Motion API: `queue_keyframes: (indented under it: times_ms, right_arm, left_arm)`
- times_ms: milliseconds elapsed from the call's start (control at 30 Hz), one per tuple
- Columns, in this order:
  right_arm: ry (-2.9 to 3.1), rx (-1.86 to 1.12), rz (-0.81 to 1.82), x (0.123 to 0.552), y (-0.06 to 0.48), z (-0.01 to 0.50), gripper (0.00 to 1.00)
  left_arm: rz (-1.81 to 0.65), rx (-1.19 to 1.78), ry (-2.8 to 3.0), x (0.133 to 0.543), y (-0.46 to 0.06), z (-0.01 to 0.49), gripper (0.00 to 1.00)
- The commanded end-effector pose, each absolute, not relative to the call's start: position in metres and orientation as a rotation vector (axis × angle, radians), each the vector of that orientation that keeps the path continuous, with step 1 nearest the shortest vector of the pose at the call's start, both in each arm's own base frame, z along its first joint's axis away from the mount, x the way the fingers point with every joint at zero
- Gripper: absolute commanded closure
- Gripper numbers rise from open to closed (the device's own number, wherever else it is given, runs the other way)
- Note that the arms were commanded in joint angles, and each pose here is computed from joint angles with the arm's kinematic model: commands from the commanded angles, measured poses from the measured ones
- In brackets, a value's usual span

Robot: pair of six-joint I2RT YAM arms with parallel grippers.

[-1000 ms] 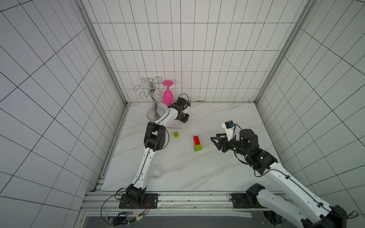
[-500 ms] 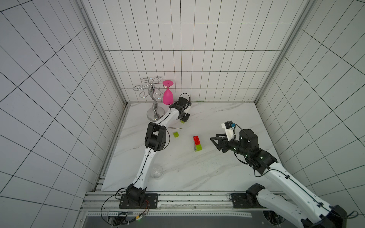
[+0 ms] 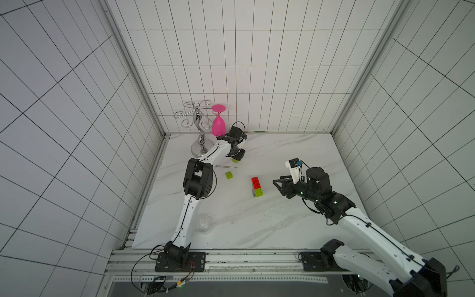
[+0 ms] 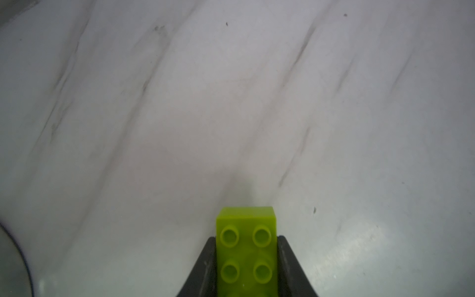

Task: Assemble a spoon with lego
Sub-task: Pick up the lego brick from the center of the board.

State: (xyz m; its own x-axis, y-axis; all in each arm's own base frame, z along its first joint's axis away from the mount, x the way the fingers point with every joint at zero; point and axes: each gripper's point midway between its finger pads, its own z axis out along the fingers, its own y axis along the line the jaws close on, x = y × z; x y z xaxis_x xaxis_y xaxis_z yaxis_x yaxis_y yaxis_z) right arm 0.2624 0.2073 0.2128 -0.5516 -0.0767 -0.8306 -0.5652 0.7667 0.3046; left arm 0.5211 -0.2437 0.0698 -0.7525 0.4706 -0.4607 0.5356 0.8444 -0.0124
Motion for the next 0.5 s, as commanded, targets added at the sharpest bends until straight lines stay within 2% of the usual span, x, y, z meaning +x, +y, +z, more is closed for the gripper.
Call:
queue_keyframes:
  times_ms: [0, 133, 233, 467]
  right_arm:
    - [2.16, -0.561, 0.58, 0.256, 0.212, 0.196, 0.49]
    - [2.186, -0.623, 0.536, 0.249, 0.231, 0.182, 0.48]
    - [2.185, -0.666, 0.467, 0.251, 0.244, 0.177, 0.47]
    - [2.275, -0.754, 0.279, 0.257, 0.255, 0.146, 0.39]
  left_arm:
    - [-0.318, 0.62, 2.424, 0.507, -0.244, 0.171, 0.78]
    - [-0.367, 0.442, 2.323, 0.466, -0.215, 0.245, 0.78]
    - [-0.455, 0.316, 2.239, 0.424, -0.194, 0.279, 0.77]
    - [-0.66, 0.271, 2.151, 0.329, -0.181, 0.284, 0.76]
